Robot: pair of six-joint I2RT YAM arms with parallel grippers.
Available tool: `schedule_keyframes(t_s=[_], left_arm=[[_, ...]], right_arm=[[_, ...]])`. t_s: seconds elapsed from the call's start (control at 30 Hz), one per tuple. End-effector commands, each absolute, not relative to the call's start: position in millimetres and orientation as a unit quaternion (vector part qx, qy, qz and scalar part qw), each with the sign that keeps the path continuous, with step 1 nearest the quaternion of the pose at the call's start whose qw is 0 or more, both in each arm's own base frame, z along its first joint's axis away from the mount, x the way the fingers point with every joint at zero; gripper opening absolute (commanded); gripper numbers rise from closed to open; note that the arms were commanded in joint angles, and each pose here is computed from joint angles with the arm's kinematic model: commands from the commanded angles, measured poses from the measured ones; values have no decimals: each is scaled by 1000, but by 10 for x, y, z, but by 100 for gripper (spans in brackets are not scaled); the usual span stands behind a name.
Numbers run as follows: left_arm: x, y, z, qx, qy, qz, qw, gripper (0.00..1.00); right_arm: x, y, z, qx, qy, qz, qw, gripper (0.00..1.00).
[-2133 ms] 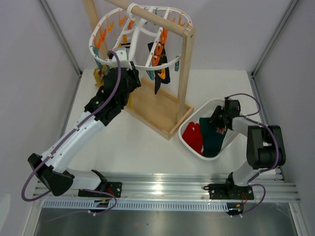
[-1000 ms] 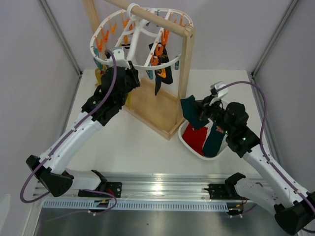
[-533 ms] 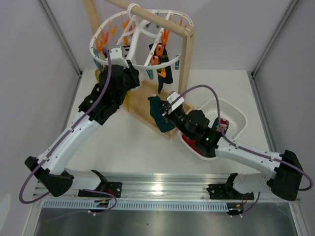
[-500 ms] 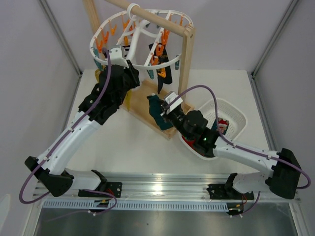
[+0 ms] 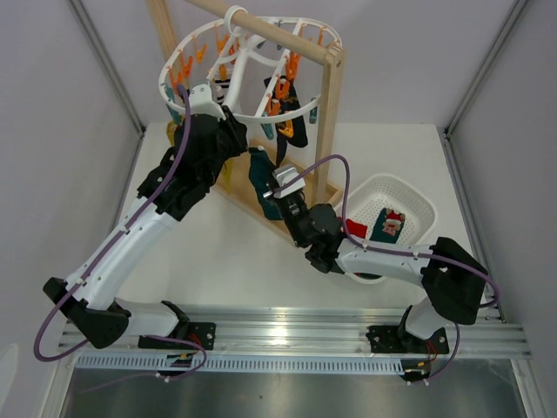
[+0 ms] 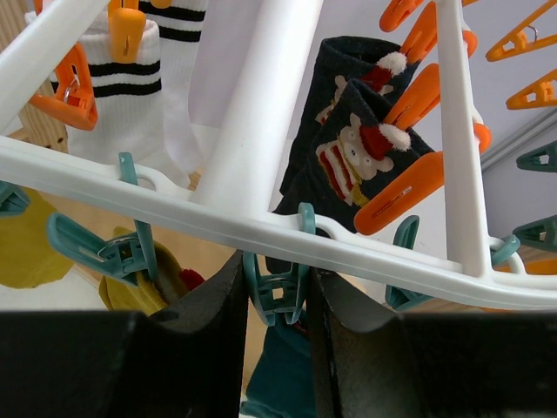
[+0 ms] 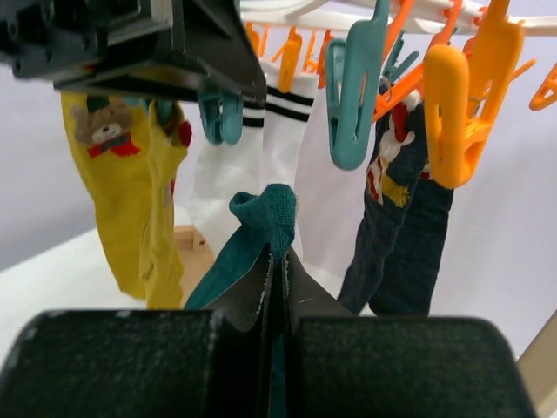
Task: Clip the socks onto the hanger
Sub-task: Clamp the sock onto the hanger.
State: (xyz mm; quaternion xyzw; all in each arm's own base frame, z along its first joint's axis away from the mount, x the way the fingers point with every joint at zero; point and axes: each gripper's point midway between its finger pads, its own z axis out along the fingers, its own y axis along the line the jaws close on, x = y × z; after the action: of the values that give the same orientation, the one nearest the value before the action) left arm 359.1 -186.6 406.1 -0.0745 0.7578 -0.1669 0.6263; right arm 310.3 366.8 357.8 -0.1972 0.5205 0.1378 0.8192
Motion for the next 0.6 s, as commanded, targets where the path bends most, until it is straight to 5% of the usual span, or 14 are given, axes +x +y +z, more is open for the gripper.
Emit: schedule_keyframes(t_s=[0.0, 0.57], left_arm=[[3561, -1859, 4270, -89, 742, -192, 636, 11], [3570, -1825, 4275, -120, 736, -200, 635, 11]], right_arm=[[3111, 3522, 4095, -96, 476, 166, 858, 0], [3112, 3708, 4087, -80, 467, 197, 858, 0]])
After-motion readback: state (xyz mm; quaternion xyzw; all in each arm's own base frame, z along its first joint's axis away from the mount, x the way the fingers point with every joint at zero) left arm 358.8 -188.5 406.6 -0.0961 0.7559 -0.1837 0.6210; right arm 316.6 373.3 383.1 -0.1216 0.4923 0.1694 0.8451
